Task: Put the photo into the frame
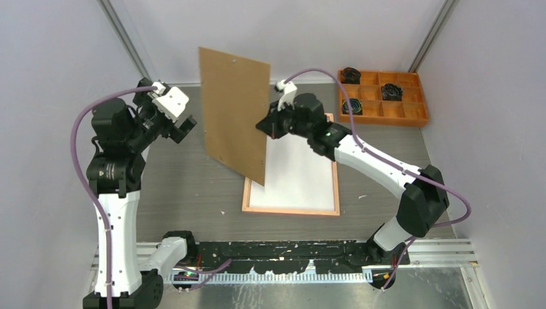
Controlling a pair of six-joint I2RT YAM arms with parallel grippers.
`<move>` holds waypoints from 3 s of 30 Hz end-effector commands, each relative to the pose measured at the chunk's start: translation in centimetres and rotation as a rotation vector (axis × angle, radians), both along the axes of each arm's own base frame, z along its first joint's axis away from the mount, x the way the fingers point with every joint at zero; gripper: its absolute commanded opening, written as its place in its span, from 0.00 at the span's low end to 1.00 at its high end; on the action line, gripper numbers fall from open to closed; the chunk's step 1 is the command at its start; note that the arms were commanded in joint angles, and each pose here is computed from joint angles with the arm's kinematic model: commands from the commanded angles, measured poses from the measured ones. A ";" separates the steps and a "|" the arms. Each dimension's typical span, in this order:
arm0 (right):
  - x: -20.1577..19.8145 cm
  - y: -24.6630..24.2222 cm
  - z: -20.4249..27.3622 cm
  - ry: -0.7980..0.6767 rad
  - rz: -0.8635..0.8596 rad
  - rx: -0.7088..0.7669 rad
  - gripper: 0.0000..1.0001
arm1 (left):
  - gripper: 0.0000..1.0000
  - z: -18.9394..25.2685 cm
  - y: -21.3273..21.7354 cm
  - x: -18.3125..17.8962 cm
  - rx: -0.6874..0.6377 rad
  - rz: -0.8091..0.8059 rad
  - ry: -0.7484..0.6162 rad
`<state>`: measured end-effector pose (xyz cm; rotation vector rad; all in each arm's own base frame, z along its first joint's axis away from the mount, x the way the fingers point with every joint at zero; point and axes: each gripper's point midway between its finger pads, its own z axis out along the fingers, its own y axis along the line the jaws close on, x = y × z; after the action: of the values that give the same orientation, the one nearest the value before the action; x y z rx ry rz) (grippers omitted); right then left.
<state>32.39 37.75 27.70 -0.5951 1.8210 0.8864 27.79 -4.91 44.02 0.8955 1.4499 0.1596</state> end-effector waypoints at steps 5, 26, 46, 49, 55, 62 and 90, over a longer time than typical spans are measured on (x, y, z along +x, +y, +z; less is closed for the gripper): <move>1.1 -4.9 7.0 0.335 0.090 0.438 0.01 | 0.99 -6.0 3.1 1.4 -0.068 0.222 0.247; -7.3 -13.6 3.3 0.710 0.084 0.347 0.01 | 0.87 -18.9 -1.0 1.8 -0.261 0.055 0.825; -7.4 -14.8 -4.9 0.921 -0.020 0.172 0.01 | 0.84 -29.4 -3.2 2.8 0.058 0.066 1.006; -6.5 -15.1 -6.6 0.941 -0.058 0.137 0.01 | 0.84 -31.2 -3.3 3.1 0.110 0.085 1.024; -5.9 -15.7 -6.9 0.960 -0.098 0.122 0.01 | 0.84 -32.6 -4.3 3.8 0.119 0.078 1.048; -5.5 -16.6 -8.3 1.016 -0.148 0.073 0.01 | 0.83 -33.8 -6.7 5.8 0.096 0.063 1.054; -5.1 -18.1 -9.6 1.111 -0.172 0.178 0.01 | 0.80 -37.1 -10.6 9.4 0.060 0.046 1.101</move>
<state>27.00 19.49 17.29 0.2760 2.6989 1.3654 35.81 -14.10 6.02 1.0667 2.5397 -0.2938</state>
